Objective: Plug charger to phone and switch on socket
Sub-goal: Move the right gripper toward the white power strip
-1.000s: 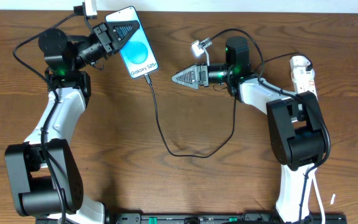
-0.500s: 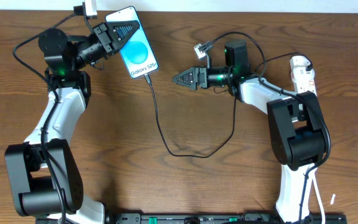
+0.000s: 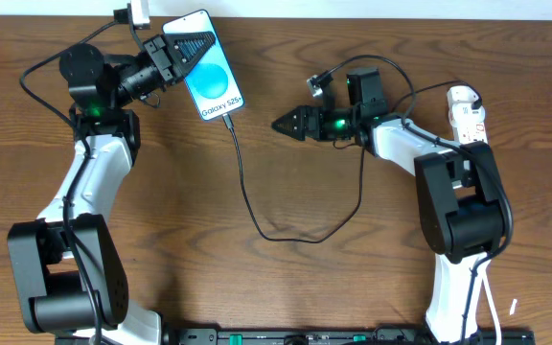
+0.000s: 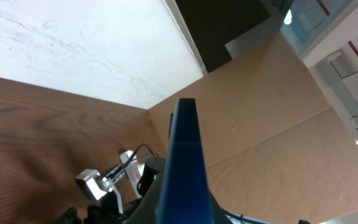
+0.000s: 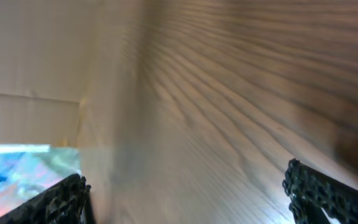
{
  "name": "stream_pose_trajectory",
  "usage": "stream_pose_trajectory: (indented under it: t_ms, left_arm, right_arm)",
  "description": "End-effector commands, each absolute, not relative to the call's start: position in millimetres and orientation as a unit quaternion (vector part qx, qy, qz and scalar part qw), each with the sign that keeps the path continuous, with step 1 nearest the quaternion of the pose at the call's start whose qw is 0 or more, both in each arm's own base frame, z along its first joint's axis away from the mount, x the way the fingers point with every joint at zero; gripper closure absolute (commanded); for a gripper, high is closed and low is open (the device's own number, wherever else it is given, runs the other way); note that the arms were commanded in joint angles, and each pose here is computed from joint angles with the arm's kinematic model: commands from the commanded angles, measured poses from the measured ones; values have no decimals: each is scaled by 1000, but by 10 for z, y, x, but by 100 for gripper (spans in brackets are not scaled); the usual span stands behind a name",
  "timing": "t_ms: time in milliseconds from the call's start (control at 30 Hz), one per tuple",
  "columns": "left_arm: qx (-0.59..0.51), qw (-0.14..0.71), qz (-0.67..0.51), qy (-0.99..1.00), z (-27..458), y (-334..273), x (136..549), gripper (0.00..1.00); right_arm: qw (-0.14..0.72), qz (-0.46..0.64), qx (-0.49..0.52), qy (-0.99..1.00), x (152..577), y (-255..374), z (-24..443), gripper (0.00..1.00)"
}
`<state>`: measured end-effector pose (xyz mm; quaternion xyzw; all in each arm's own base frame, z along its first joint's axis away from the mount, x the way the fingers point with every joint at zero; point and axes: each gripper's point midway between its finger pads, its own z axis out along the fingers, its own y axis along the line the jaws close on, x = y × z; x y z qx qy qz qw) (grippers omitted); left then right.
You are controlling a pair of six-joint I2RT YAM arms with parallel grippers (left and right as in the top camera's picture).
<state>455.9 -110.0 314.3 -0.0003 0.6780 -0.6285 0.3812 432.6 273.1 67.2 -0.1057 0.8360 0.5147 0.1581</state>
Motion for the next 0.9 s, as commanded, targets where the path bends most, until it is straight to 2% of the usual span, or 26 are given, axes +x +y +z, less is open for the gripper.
stream_pose_trajectory:
  t_ms: [0,533,867]
  left_arm:
    - [12,390,-627,674,3215,-1104,4529,93]
    - [15,392,-620,680,3163,-1103,4541,92]
    - [-66,358,-554,749,2502,-980,4693,93]
  right_arm:
    - [217,458,-112,855,4475,2568,895,1]
    - [310,250,-24,917,4590,1847,1371,1]
    - [349,225,-13,909,4639,1729,1620,1]
